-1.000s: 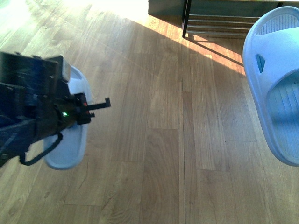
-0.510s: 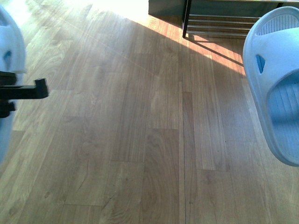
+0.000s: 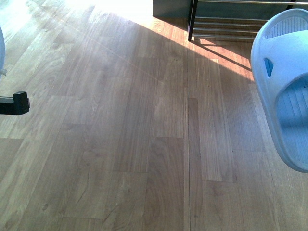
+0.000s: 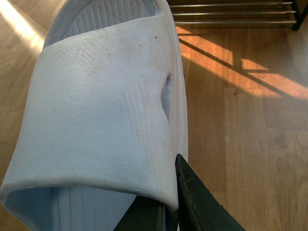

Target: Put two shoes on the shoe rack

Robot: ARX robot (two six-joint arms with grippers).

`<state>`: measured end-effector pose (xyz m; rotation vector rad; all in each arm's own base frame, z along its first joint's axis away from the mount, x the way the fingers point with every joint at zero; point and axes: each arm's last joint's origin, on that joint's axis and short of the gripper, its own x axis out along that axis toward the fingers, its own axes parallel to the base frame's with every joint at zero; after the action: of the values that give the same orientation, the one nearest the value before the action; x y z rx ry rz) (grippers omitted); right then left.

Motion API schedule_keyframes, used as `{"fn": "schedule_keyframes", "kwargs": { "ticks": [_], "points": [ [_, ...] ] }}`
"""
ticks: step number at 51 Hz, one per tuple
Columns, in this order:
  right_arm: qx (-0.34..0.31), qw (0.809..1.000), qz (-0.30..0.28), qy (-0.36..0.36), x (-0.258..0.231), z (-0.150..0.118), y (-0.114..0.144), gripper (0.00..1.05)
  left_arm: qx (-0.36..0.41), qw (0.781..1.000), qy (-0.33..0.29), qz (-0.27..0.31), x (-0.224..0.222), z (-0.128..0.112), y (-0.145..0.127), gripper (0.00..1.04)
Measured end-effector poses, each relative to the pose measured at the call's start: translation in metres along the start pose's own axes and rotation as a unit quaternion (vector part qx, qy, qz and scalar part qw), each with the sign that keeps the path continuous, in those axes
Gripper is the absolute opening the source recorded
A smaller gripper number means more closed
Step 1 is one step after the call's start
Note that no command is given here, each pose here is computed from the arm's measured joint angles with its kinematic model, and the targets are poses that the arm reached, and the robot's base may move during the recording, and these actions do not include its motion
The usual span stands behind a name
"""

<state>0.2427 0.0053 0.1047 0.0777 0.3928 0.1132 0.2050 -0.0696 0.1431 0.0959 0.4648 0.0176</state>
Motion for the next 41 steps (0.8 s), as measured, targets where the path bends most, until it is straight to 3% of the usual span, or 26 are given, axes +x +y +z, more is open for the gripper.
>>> {"fn": "schedule_keyframes", "kwargs": {
  "ticks": [41],
  "points": [
    [0.0, 1.0, 0.0, 0.0, 0.0, 0.0001, 0.0, 0.02, 0.001, 1.0, 0.0, 0.001, -0.0001, 0.0001, 0.0001, 0.02]
  ]
}}
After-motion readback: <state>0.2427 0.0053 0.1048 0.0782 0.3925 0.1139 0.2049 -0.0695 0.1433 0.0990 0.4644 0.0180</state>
